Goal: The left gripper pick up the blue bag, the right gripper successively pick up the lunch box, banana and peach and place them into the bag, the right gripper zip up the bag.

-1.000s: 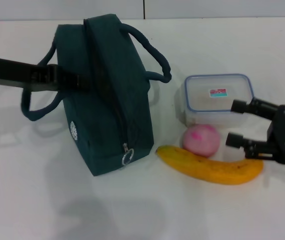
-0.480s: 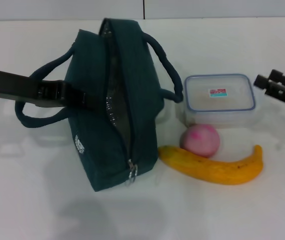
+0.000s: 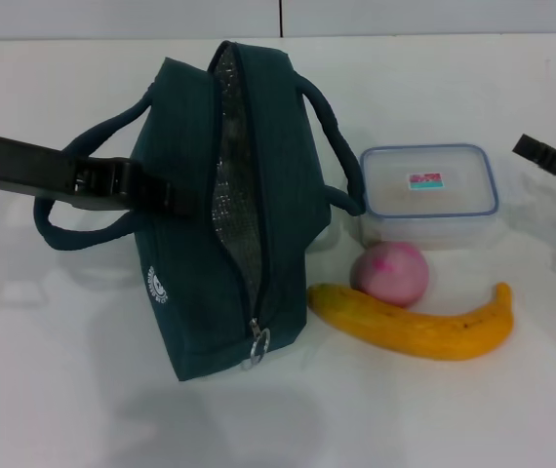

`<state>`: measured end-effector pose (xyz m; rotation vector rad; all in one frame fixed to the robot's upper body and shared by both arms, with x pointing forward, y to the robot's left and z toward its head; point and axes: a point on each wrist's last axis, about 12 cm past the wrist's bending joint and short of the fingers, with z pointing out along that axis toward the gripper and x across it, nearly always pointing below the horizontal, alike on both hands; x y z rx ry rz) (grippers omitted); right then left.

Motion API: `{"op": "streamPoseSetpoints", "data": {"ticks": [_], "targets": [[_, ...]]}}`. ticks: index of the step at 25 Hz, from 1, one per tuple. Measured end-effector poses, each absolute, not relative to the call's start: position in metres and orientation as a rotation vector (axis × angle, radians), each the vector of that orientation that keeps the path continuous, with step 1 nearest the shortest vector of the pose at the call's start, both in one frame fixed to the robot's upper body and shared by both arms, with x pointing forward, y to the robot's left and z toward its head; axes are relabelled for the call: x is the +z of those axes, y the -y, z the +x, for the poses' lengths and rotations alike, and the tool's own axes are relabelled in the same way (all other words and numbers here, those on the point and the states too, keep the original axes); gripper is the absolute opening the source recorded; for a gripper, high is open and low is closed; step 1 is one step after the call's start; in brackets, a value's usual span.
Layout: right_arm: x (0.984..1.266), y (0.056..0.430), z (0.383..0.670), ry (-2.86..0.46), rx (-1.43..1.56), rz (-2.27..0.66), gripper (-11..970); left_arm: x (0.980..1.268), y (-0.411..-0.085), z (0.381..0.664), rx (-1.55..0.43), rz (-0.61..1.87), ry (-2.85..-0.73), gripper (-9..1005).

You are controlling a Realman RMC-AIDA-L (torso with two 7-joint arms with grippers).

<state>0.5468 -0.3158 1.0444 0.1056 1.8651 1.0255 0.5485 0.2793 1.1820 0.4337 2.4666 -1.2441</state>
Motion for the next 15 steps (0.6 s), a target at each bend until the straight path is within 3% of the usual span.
{"op": "streamPoseSetpoints", "data": {"ticks": [15], "targets": [[1.042, 0.290, 0.555, -1.978, 1.168, 0.117, 832, 1.179, -0.280, 0.549, -1.235, 0.460, -2.444, 39]]}}
